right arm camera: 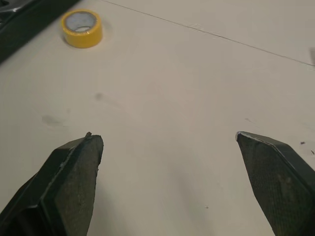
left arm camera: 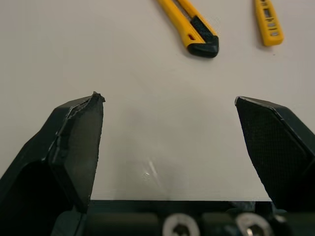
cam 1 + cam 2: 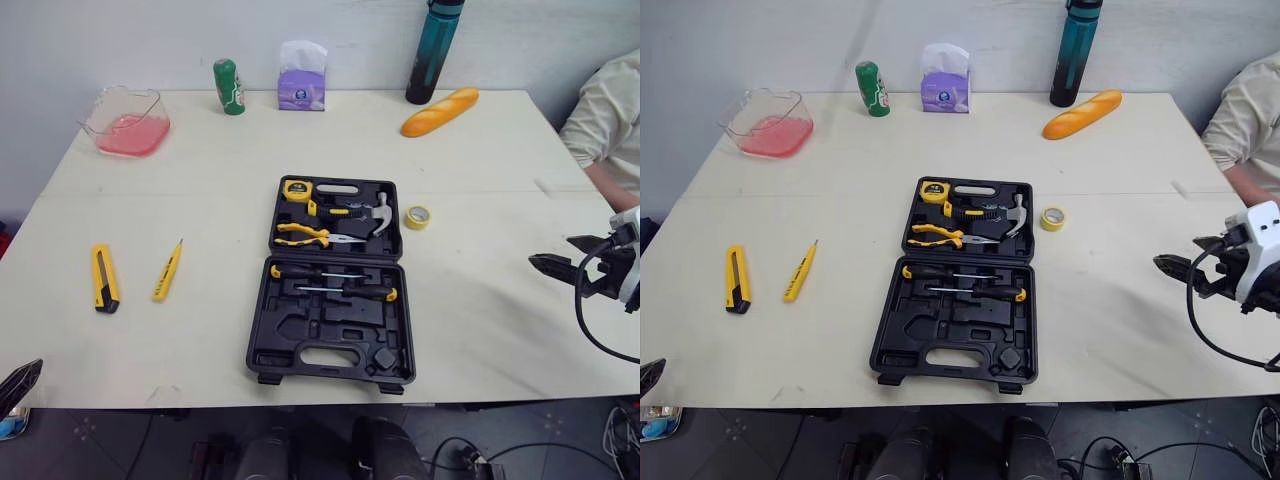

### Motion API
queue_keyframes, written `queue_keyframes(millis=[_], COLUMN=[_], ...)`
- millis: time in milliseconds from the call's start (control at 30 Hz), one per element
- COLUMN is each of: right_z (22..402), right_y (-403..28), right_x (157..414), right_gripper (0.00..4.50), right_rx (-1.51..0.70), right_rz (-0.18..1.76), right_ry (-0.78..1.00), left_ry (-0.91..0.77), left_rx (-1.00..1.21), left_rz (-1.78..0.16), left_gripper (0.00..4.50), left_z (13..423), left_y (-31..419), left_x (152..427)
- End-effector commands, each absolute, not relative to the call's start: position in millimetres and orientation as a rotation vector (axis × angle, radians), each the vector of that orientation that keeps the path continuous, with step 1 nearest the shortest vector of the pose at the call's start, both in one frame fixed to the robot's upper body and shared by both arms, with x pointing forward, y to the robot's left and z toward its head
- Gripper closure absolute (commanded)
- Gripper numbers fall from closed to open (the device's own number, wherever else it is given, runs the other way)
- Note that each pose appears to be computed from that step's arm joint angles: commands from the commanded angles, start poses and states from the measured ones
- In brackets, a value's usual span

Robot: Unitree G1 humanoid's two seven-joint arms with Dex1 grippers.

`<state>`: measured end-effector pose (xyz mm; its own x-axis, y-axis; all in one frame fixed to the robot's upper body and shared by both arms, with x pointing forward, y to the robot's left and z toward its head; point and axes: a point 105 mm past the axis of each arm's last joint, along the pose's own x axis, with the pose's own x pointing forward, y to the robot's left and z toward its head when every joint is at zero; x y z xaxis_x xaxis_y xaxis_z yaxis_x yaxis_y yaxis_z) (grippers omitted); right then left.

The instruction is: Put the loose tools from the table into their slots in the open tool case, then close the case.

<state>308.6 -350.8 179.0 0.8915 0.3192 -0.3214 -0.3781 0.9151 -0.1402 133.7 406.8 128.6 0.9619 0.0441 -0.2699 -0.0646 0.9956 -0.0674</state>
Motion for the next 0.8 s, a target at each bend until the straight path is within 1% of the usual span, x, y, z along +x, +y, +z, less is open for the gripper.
queue_keyframes(millis=[33, 167, 233, 333, 433, 533, 700, 800], right_z=[198, 207, 219, 230, 234, 242, 245, 253], right_y=[-346, -308, -279, -225, -185, -139, -102, -85], right_x=[312, 315, 312, 300, 286, 272, 257, 259], right_gripper=[0.02, 0.02, 0.02, 0.02, 0.02, 0.02, 0.02, 0.02], right_rx=[-0.254, -0.277, -0.272, -0.282, -0.299, -0.307, -0.344, -0.343], right_rz=[0.377, 0.516, 0.626, 0.859, 1.04, 1.225, 1.39, 1.428], right_ry=[0.243, 0.214, 0.184, 0.163, 0.152, 0.1, 0.049, -0.007], left_ry=[0.244, 0.227, 0.227, 0.282, 0.326, 0.397, 0.432, 0.501], left_rx=[-0.043, -0.04, -0.044, -0.062, -0.089, -0.093, -0.075, -0.043], left_rz=[0.027, -0.062, -0.082, -0.088, -0.094, -0.122, -0.15, -0.106], left_gripper=[0.0, 0.0, 0.0, 0.0, 0.0, 0.0, 0.0, 0.0], left_z=[137, 147, 150, 144, 138, 131, 130, 121], left_y=[394, 364, 351, 334, 324, 310, 297, 297], left_x=[147, 176, 190, 212, 228, 246, 271, 285])
